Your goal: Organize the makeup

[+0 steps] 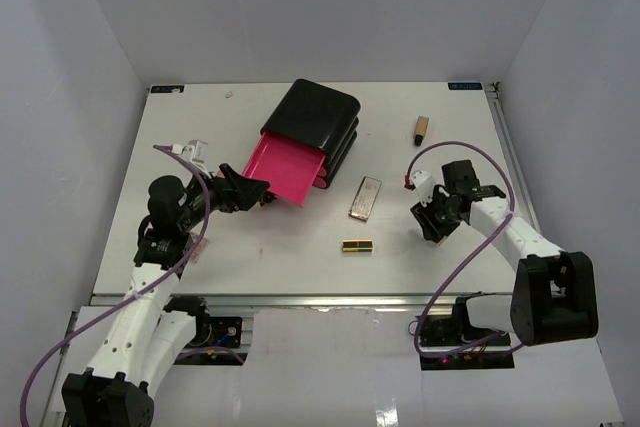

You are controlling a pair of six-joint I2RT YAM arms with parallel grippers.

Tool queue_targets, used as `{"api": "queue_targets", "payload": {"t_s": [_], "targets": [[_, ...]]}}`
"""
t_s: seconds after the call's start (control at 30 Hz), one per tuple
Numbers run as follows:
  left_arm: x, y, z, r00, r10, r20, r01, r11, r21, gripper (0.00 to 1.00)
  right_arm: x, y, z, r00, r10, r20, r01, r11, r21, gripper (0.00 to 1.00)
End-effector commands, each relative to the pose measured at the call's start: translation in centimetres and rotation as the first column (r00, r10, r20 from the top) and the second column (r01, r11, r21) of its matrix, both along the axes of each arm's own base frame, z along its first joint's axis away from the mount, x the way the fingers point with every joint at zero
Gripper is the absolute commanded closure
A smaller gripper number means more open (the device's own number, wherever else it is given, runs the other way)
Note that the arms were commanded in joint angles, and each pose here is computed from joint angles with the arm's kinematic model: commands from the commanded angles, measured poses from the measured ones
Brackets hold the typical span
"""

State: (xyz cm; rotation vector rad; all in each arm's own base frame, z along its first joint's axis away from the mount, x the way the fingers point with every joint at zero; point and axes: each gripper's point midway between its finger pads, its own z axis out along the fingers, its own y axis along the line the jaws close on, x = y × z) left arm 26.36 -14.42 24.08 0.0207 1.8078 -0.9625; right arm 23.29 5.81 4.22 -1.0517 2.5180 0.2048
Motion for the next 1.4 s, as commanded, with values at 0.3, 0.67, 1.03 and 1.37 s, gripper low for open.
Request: {"api": "queue_targets", "payload": {"t_s": [0.3,0.67,1.03,1.37], "targets": [[-0.6,2.2,3.4,0.984,0.134,0.120,-0.135,0.991,0.002,0.02,5.0,17.5,17.3,0.834,0.427,0.349,-0.492,0.862,0.121,0.92],[-1.9,2.3,3.8,0.985,0.148,0.083,-0.147,0.989,-0.028,0.04,5.0,34.4,24.5,0.745,0.485,0.459,-0.641,0.710,0.291,0.92],[-2.5,2.1,1.4,0.989,0.147,-0.033,-0.149,0.987,-0.055,0.05,10.3,38.5,18.5,0.823,0.370,0.431,-0.495,0.840,0.224,0.89],[-2.1,1.8,-5.0,0.947,0.168,-0.275,-0.200,0.975,-0.095,0.13,10.8,37.7,14.5,0.841,0.381,0.384,-0.468,0.868,0.164,0.78]]}}
